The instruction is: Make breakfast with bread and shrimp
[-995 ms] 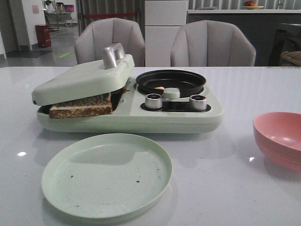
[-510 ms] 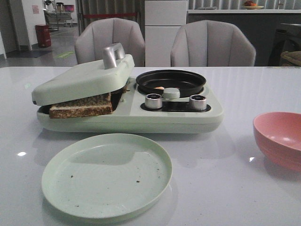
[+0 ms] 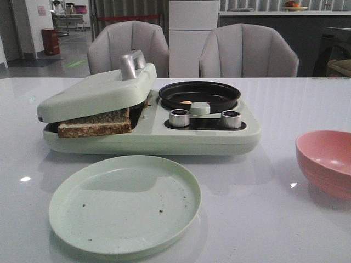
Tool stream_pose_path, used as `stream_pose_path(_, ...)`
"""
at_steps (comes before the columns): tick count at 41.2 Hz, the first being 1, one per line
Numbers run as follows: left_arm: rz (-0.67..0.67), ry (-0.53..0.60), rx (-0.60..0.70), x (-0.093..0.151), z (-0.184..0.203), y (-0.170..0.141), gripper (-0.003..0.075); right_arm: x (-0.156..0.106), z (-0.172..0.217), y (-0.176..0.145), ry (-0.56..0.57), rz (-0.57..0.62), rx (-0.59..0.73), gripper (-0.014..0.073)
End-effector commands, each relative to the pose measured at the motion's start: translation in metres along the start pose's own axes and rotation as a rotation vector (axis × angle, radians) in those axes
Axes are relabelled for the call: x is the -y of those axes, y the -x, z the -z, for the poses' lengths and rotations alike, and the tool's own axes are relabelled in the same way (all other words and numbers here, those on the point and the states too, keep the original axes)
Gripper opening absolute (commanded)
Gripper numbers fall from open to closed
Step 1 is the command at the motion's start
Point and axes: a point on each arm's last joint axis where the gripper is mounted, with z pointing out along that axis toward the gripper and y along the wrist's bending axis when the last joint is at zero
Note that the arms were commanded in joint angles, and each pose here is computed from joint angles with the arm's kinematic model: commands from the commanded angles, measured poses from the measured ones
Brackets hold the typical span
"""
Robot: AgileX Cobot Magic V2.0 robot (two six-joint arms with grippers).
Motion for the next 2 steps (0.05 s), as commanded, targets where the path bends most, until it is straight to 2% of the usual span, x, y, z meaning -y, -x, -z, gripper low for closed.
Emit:
stream_pose_path(1, 0.01, 0.003, 0.101, -0.0003, 0.0021, 0.007, 0.0101, -0.0001, 0.003, 0.0145, -0.002, 0.01, 0.121, 0.0046)
stream_pose_path(2, 0.01, 0.003, 0.101, -0.0003, 0.0021, 0.007, 0.0101, -0.0001, 0.003, 0.0145, -0.002, 0.01, 0.121, 0.0046)
